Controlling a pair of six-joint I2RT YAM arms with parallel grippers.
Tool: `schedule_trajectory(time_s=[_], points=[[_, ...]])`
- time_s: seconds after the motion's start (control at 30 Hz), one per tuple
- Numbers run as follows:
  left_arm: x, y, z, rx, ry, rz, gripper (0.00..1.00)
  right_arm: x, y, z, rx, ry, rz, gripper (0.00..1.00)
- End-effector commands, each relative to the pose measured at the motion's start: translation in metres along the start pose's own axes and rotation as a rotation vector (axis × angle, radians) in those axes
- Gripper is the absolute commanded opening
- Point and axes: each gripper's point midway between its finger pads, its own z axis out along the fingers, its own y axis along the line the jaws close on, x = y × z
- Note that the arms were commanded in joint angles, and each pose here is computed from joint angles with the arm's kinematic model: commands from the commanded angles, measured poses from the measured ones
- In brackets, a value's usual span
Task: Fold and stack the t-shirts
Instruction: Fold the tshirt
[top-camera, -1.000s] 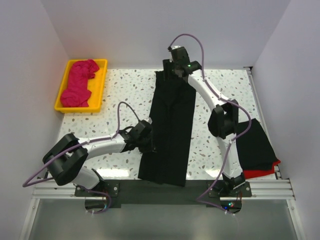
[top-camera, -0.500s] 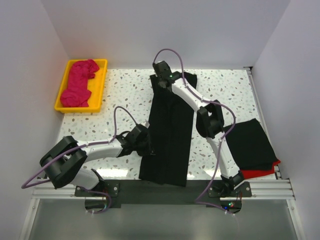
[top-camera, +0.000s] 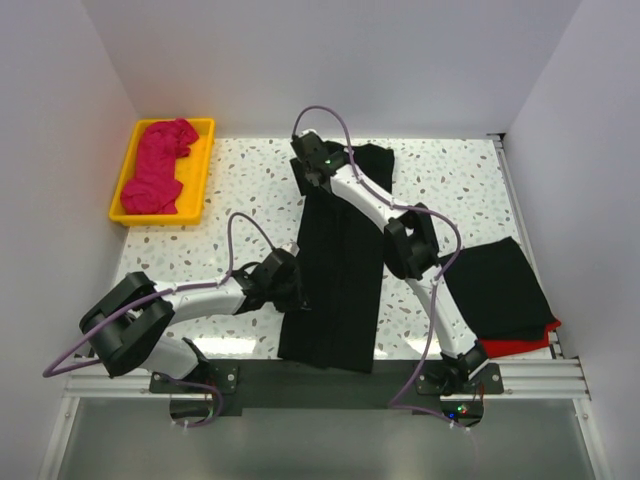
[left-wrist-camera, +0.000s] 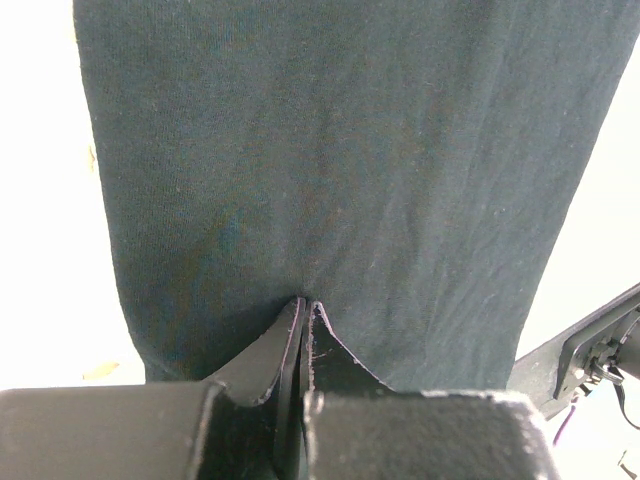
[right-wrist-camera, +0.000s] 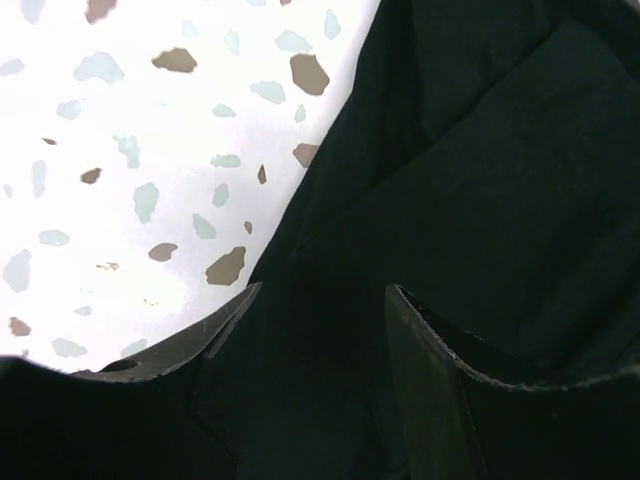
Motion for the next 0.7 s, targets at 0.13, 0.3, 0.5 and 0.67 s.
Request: schedule_trajectory(time_s=[0.13,0.3,0.5,0.67], points=[[0.011,0.018,0.000,-0.055,0.026,0.004,0.01,-0.004,-0.003,0.018,0.041,-0.030,-0.008,0.54],[0.011,0.019,0.000,-0.058,0.023,-0.002,0.01,-0.003,-0.007,0.020,0.072,-0.034,0.008,0.48],[0.013,0.022,0.000,-0.064,0.023,-0.004,0.01,-0.022,-0.009,0.007,0.071,-0.106,0.078,0.45],[0.013,0.022,-0.002,-0.065,0.023,-0.004,0.01,-0.035,-0.008,0.004,0.056,-0.128,0.106,0.38]])
